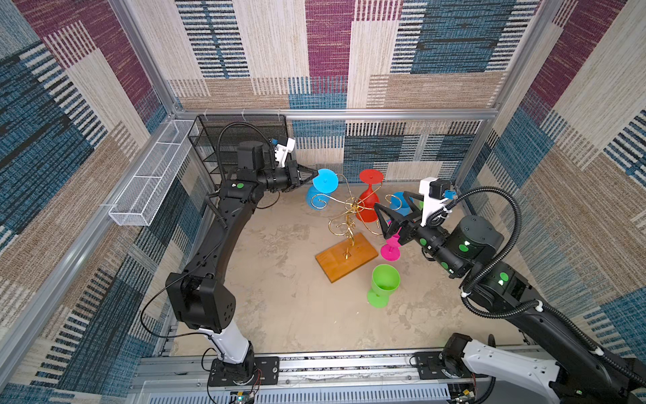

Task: Take the wine glass off the wine glass rack
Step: 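Slide the blue glass off its hook with the left gripper, lifting it away, then bring the right gripper to the blue glass bowl and close on it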

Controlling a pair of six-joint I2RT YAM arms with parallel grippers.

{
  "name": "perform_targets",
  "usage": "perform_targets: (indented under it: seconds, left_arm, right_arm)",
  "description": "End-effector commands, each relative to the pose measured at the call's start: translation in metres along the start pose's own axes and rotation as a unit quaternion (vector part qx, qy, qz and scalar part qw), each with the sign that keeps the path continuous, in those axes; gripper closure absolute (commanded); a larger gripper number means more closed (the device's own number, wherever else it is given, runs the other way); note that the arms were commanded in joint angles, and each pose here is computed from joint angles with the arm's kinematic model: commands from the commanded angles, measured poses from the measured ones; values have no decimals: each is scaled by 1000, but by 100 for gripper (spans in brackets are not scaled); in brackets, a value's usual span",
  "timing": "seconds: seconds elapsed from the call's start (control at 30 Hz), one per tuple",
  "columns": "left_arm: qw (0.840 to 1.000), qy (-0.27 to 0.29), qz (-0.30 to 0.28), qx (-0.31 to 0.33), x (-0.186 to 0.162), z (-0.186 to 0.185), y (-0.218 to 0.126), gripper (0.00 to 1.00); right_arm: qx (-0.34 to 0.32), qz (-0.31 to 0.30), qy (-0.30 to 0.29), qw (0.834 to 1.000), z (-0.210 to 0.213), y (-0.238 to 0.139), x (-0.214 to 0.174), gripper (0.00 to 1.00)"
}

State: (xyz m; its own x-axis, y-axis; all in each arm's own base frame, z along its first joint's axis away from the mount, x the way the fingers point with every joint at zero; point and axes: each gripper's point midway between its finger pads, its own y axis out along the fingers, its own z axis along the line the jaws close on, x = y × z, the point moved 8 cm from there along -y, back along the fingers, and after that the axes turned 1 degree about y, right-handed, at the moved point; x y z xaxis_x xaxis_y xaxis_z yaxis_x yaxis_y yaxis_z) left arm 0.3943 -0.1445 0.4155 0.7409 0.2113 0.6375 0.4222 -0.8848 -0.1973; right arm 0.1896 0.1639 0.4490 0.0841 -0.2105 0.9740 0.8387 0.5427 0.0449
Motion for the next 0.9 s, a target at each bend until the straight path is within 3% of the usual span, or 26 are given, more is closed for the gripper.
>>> perform_targets:
  seconds: [0.0,0.3,0.5,0.87]
  left_arm:
    - [1000,14,-22,-12,11,-6,-12,100]
    - [995,14,-97,-24,39,-10,-71,100]
    - [982,17,-150,-111,50,-42,-115,100]
    - [964,11,-167,-206,46,-74,-145,100]
  right_arm:
    - [5,-12,3,1000,1,1,3,1]
    - [29,4,-36,999,9,17,-3,1]
    - [79,26,-93,992,25,54,-13,1]
    - [151,-30,-185,971,52,96,-6,1]
